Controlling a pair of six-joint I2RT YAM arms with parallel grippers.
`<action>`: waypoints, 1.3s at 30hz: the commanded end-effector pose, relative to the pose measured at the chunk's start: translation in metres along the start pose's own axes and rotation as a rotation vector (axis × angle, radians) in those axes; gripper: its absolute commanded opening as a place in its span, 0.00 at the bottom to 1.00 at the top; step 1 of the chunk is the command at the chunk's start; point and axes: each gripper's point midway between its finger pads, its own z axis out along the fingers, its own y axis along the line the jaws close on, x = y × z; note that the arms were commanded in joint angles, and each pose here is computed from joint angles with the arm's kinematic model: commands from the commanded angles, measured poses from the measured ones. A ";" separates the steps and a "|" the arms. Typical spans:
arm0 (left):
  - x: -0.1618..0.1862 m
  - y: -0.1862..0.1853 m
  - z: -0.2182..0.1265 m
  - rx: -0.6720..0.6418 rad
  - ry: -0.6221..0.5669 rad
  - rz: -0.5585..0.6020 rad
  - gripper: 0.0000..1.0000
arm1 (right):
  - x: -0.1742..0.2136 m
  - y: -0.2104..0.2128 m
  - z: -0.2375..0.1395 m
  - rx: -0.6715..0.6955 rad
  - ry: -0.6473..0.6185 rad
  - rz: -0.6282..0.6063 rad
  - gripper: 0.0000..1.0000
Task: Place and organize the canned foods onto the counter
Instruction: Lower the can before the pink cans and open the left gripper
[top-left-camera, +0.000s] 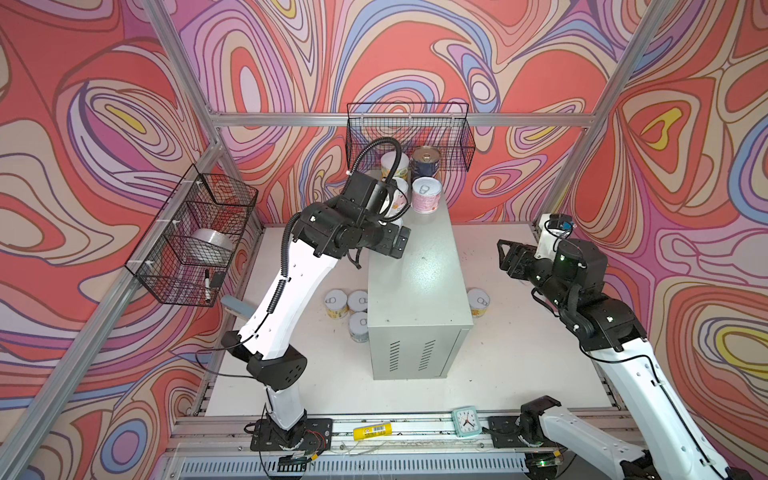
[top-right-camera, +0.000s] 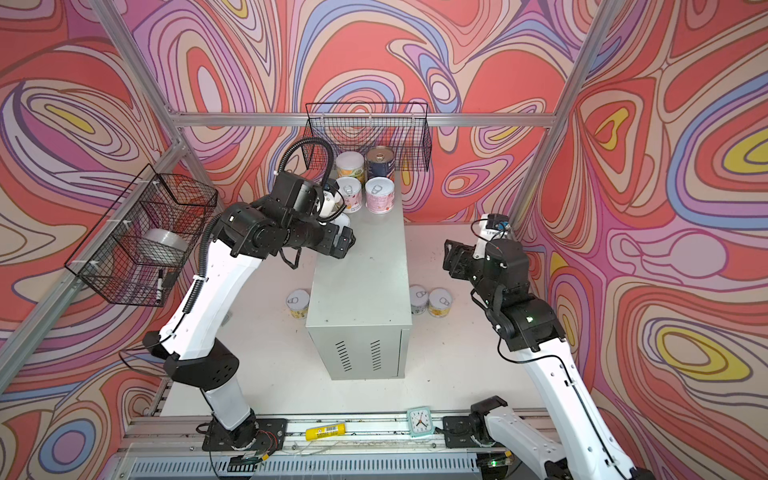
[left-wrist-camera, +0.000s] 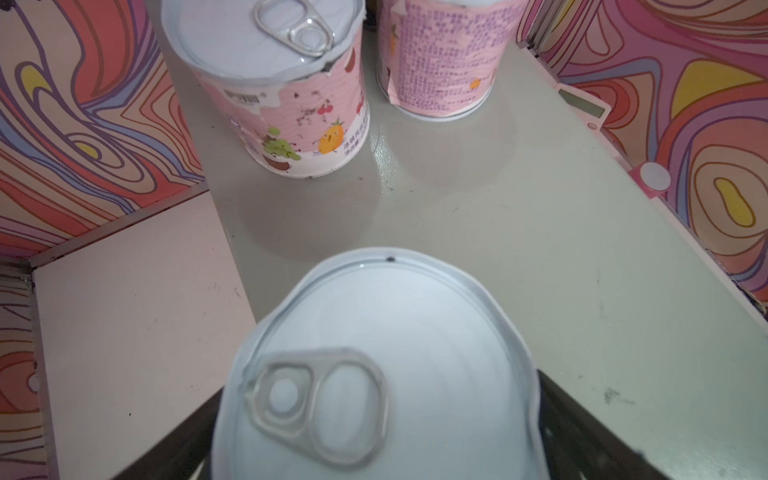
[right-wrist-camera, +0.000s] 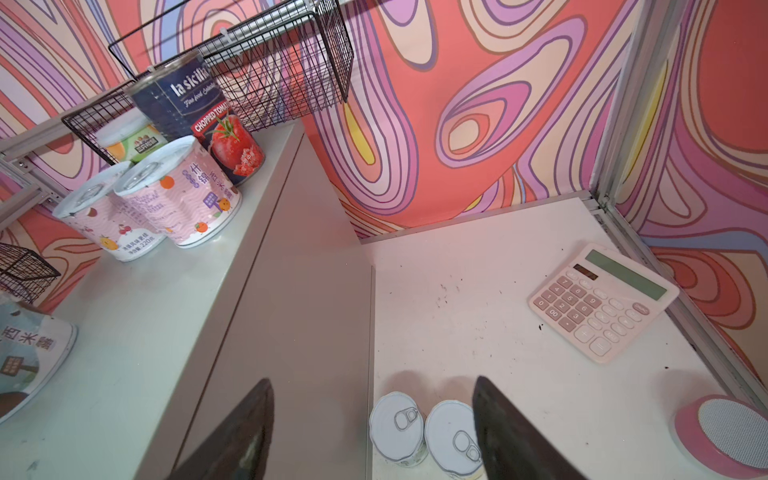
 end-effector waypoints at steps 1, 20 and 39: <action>-0.009 0.004 -0.035 0.007 -0.112 -0.006 1.00 | -0.015 0.004 -0.006 -0.007 -0.030 0.013 0.77; 0.003 0.010 -0.043 0.010 -0.237 -0.026 0.55 | -0.023 0.006 -0.018 -0.027 -0.064 0.027 0.76; -0.017 0.021 0.000 -0.009 -0.253 -0.061 0.51 | -0.016 0.010 0.008 -0.031 -0.036 0.034 0.75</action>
